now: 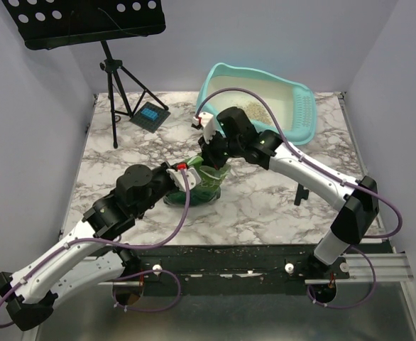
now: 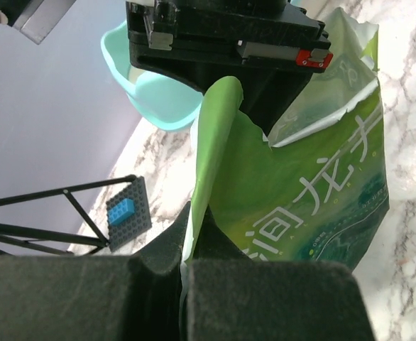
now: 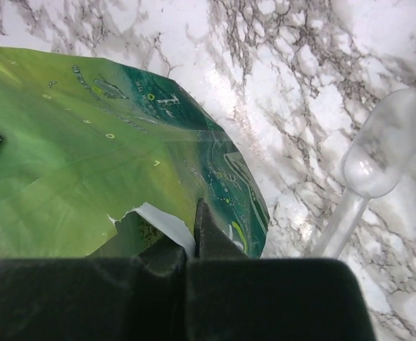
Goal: Fill the litter box with clean litter
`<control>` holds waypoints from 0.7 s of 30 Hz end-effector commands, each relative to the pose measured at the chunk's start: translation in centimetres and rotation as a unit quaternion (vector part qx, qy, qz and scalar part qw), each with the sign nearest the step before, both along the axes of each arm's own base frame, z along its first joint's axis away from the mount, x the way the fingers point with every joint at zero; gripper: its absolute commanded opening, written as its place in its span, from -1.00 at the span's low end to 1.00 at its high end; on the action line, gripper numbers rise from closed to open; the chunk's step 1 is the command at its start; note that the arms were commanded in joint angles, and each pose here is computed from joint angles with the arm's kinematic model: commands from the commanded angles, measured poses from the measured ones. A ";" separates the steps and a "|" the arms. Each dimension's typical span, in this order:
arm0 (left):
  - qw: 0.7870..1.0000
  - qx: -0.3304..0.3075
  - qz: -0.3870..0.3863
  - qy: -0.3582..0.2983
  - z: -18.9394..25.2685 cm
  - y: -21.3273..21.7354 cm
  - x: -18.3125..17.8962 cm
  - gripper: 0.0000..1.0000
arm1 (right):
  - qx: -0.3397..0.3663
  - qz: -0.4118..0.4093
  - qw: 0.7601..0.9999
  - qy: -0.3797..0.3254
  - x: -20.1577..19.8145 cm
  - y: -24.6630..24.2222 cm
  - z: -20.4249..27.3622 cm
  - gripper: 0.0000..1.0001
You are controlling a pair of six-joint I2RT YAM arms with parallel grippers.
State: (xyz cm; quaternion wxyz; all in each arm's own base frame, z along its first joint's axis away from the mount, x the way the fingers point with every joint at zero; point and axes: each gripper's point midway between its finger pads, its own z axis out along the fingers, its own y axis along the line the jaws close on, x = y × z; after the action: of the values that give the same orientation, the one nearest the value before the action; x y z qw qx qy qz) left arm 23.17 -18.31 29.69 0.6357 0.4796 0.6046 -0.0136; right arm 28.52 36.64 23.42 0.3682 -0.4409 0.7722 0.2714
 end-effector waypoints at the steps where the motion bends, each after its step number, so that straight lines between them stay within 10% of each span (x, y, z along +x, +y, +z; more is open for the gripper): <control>1: 0.998 -0.036 0.042 -0.018 2.5 1.8 0.2 -1.00 | 0.027 -0.054 0.998 -0.009 1.4 0.1 0.2 -0.99; 12: 0.993 -0.094 0.045 0.046 -3.5 0.8 -0.3 -1.00 | 0.018 -0.039 0.999 -0.024 1.1 -0.3 -0.7 -0.99; 17: 0.992 -0.112 0.027 0.047 -3.3 0.4 -1.0 -1.00 | 0.012 -0.036 0.997 -0.071 0.3 -2.8 2.0 -0.10; 21: 0.991 -0.127 0.015 0.050 -3.1 0.2 -1.4 -1.00 | -0.006 -0.045 0.993 -0.108 -0.2 -5.2 4.3 0.14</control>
State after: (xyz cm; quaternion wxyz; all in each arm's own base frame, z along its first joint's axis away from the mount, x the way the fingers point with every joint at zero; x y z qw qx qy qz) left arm 22.18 -17.90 26.19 0.6511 0.4004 0.6398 -0.0797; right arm 28.19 34.30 24.30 0.4137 -0.4280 0.7648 0.2463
